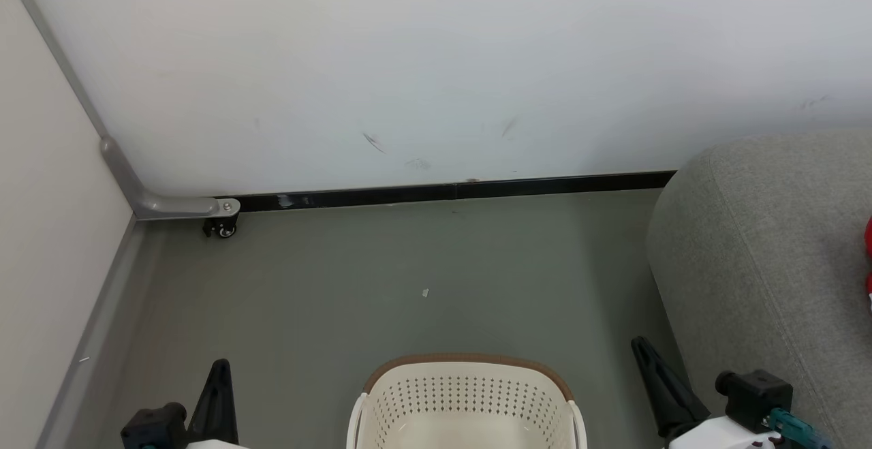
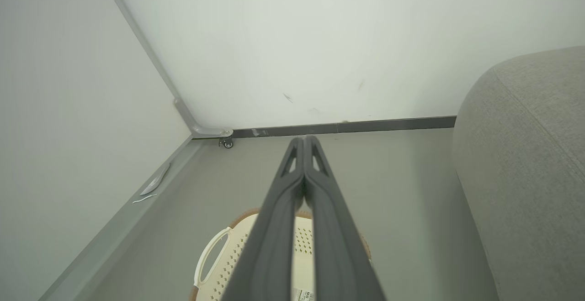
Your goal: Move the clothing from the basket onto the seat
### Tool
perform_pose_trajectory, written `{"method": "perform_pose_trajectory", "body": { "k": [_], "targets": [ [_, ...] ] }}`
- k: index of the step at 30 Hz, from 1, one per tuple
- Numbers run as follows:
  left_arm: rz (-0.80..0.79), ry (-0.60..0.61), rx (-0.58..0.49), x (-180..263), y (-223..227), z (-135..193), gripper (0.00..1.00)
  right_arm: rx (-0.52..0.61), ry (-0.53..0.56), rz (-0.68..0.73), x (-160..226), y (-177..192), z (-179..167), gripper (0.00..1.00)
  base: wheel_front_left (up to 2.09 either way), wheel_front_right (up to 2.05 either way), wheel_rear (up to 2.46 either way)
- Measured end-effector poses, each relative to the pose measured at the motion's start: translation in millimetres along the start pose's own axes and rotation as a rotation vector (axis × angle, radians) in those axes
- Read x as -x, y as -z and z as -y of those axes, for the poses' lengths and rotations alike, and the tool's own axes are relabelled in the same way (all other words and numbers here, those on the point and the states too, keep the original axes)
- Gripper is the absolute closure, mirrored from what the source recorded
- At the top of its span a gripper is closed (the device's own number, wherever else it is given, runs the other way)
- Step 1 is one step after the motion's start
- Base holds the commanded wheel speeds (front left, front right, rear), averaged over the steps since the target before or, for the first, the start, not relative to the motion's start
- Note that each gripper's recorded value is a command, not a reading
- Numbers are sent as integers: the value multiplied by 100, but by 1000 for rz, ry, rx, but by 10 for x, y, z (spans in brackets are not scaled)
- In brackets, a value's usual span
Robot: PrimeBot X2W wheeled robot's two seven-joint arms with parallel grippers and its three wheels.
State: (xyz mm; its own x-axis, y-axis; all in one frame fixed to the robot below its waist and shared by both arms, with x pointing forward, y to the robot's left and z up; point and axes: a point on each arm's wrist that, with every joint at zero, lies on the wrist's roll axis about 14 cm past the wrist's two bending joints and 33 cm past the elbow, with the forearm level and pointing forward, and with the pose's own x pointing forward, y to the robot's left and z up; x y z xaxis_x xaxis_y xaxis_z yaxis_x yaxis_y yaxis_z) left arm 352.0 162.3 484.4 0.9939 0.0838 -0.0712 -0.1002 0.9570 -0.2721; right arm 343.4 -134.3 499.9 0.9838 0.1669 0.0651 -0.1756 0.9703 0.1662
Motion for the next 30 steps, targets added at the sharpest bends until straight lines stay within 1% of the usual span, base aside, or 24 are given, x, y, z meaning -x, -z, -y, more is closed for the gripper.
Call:
{"method": "perform_pose_trajectory", "body": {
  "k": [6,11,30],
  "targets": [
    [-38,-16,92,-17,42,-42,100,-100,15,18,-7,-33,4,100,0,0,0],
    [-61,-22,156,-31,66,-67,100,-206,56,24,-11,-38,97,100,0,0,0],
    [-135,-36,431,-88,151,-117,100,-487,146,-2,-27,47,334,100,0,0,0]
  ]
}}
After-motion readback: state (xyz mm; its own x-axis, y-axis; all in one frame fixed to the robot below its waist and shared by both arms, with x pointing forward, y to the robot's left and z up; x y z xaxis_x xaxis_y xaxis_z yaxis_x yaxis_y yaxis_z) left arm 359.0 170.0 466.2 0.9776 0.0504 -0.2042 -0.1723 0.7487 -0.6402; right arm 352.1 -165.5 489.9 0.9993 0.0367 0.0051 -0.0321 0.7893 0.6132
